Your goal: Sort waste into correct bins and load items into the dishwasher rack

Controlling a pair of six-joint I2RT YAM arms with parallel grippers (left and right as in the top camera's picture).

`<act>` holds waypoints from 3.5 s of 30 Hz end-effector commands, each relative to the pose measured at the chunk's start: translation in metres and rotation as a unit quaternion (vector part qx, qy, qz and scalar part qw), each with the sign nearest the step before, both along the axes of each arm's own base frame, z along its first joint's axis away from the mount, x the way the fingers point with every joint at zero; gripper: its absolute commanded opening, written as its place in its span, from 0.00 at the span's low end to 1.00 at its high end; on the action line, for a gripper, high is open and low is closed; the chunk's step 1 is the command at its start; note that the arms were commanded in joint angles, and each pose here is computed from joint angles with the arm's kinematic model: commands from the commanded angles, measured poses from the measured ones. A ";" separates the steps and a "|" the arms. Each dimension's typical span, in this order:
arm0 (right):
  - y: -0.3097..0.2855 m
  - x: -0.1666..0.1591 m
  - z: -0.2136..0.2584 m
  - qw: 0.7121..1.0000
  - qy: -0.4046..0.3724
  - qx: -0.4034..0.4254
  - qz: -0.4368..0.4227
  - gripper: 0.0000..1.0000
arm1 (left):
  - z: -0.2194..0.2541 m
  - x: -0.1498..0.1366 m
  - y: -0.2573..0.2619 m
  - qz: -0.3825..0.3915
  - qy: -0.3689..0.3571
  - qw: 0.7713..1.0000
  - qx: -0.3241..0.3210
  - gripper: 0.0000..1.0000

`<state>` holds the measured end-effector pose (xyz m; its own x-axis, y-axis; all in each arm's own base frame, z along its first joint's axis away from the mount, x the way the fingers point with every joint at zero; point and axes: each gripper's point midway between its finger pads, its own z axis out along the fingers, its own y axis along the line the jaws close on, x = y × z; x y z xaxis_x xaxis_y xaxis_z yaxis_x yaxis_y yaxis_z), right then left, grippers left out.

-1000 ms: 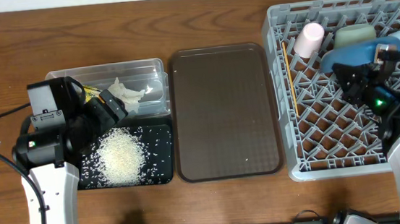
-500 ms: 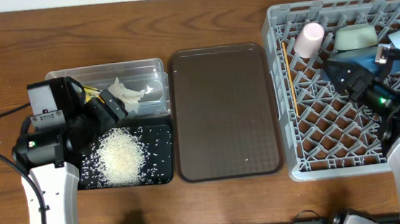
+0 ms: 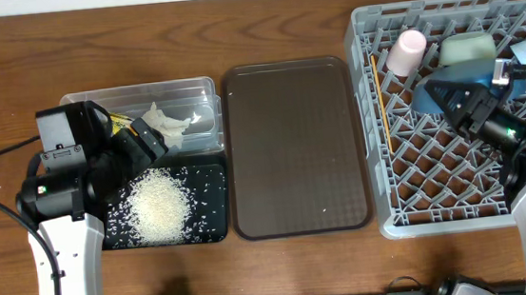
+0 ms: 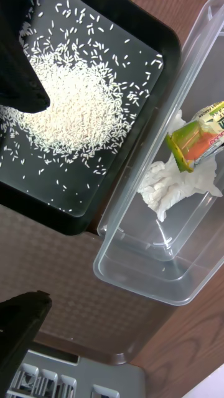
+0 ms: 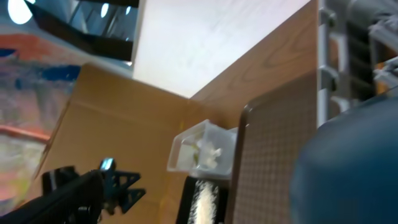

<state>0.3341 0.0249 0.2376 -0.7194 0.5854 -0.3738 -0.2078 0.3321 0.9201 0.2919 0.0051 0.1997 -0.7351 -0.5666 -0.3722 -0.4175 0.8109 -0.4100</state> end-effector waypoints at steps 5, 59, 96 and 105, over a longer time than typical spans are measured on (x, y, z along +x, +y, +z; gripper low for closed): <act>0.012 -0.019 -0.002 0.995 0.048 0.065 0.057 0.99 | 0.002 -0.001 0.003 0.000 -0.004 1.000 0.010 0.95; -0.085 -0.058 -0.128 0.918 0.325 -0.059 -0.218 0.99 | 0.002 -0.001 0.003 0.000 -0.004 1.000 0.010 0.95; -0.095 -0.109 -0.095 0.864 0.407 -0.245 -0.165 0.19 | 0.002 -0.001 0.003 0.000 -0.004 1.000 0.010 0.94; -0.101 -0.102 -0.093 0.865 0.398 -0.246 -0.180 0.19 | 0.002 -0.001 0.003 0.000 -0.004 1.000 0.010 0.95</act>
<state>0.2331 -0.0729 0.1476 -0.6847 0.7173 -0.1289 0.5952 0.6524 0.4691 0.2919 0.0051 0.1997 -0.7351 -0.5666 -0.3722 -0.4175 0.8109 -0.4100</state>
